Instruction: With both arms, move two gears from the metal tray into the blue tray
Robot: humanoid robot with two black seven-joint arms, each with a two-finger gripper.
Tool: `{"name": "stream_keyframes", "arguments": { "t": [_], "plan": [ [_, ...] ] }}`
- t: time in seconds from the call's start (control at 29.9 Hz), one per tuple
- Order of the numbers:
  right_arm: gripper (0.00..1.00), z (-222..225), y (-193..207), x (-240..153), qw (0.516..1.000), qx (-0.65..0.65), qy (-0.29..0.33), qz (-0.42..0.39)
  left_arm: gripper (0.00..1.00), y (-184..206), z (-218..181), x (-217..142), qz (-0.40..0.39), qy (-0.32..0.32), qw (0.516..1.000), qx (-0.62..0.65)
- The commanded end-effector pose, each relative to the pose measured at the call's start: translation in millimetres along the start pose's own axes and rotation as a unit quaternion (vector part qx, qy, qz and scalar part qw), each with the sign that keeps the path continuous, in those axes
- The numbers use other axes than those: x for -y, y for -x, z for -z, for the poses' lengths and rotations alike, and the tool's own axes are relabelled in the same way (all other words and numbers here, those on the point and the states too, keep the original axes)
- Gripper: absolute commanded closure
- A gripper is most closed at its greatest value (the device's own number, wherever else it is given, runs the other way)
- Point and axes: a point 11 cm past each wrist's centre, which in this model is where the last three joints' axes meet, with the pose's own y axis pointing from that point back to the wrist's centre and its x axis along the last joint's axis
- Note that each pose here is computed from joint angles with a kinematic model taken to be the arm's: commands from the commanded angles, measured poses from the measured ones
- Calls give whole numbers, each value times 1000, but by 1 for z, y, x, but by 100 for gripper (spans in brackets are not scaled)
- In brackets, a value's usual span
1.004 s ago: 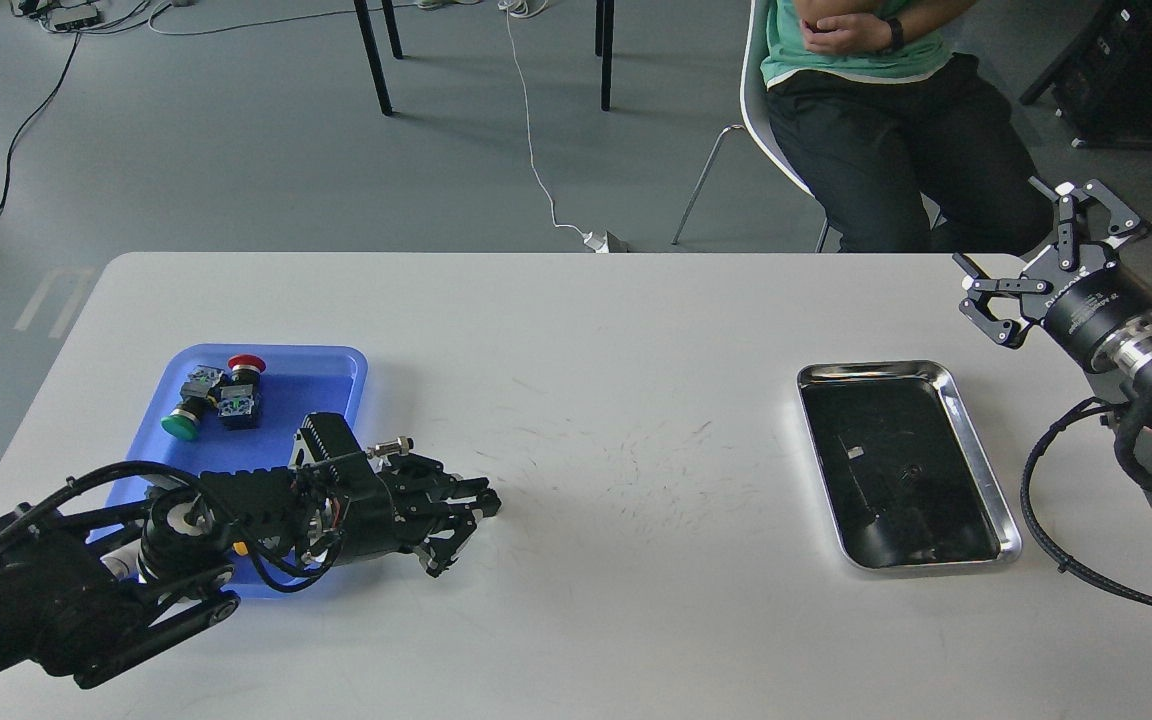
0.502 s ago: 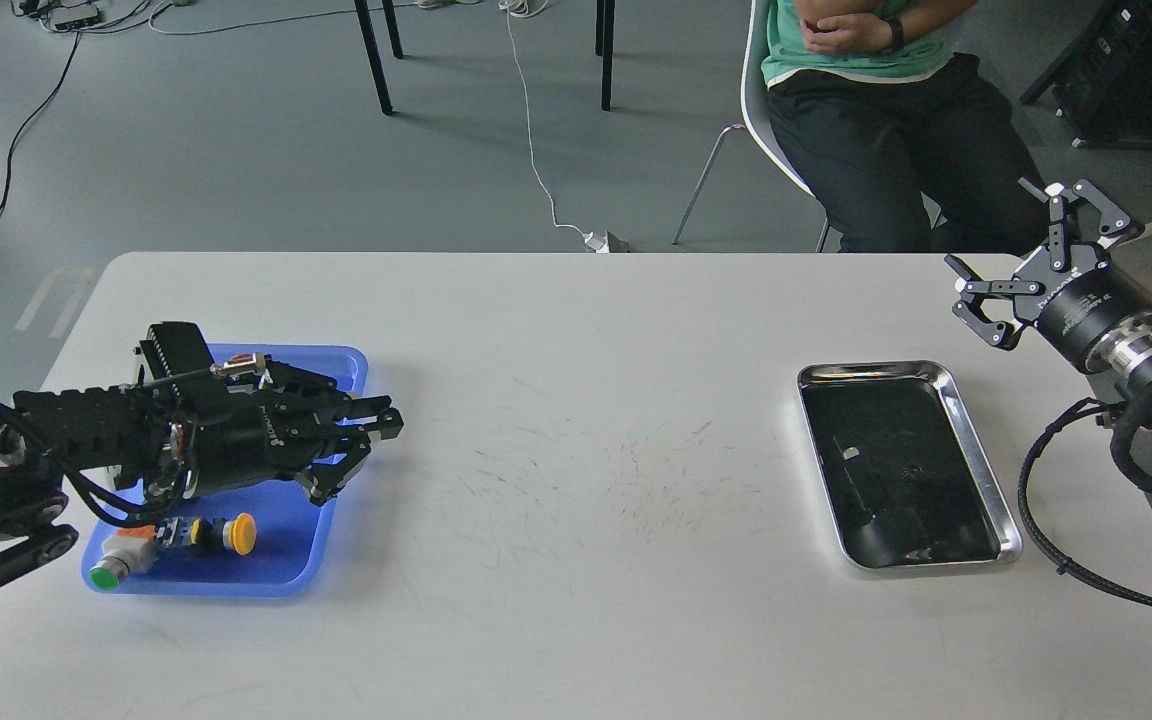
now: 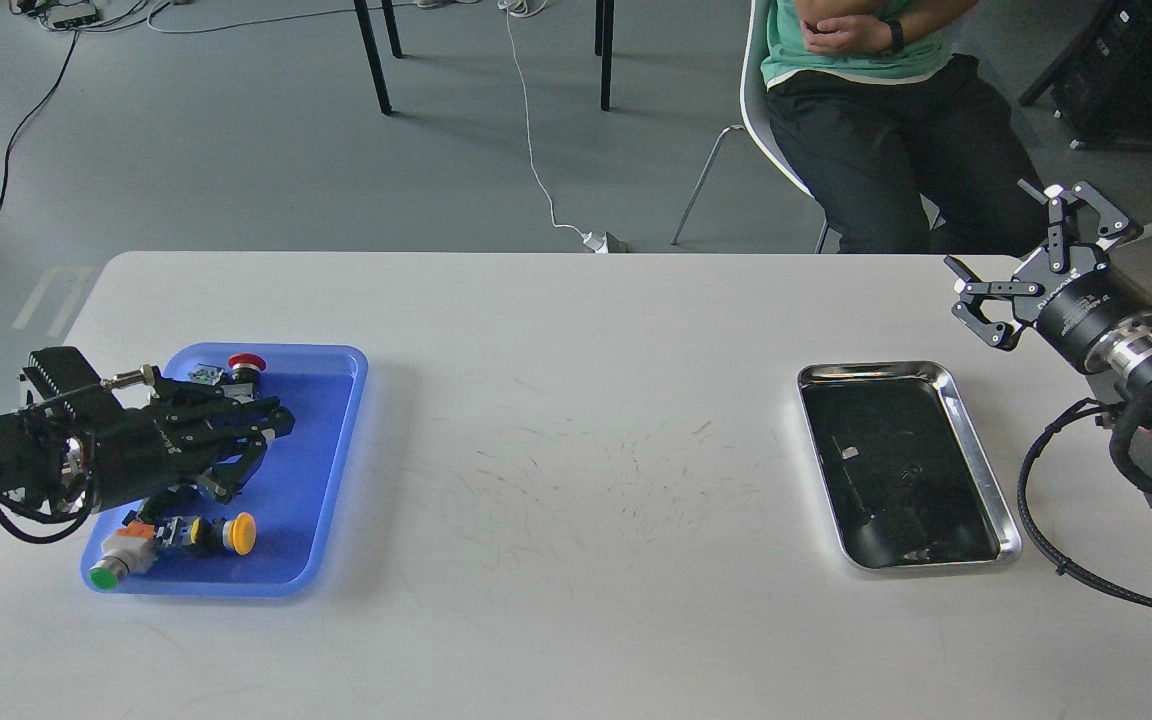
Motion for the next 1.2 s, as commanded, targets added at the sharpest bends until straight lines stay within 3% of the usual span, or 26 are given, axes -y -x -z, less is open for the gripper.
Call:
{"name": "stream_keyframes", "arguments": {
  "t": [0.0, 0.2, 0.47, 0.7, 0.8, 0.87, 0.97, 1.17],
  "plan": [
    [6, 0, 0, 0, 1000, 0, 0, 0, 90, 15, 7, 8, 3, -19, 1000, -6],
    [6, 0, 0, 0, 1000, 0, 0, 0, 86, 24, 8, 20, 2, -29, 999, -18],
    [6, 2, 1, 1, 1000, -1, -1, 1, 73, 37, 1, 19, 7, -29, 999, -38],
    [6, 3, 2, 2, 1000, -1, -2, 3, 50, 31, 3, 19, -13, -34, 998, -43],
    [6, 4, 3, 3, 1000, -2, -4, 4, 31, 27, 5, 20, -24, -39, 997, -57],
    [6, 5, 4, 4, 1000, -3, -5, 6, 24, 22, 7, 20, -34, -43, 997, -60],
    [6, 7, 6, 5, 1000, -2, -6, 7, 21, -1, 16, 22, -66, -51, 994, -69],
    [6, 17, 32, 8, 999, -9, -16, 43, 21, -94, 50, 21, -207, -84, 962, -160]
  ]
}}
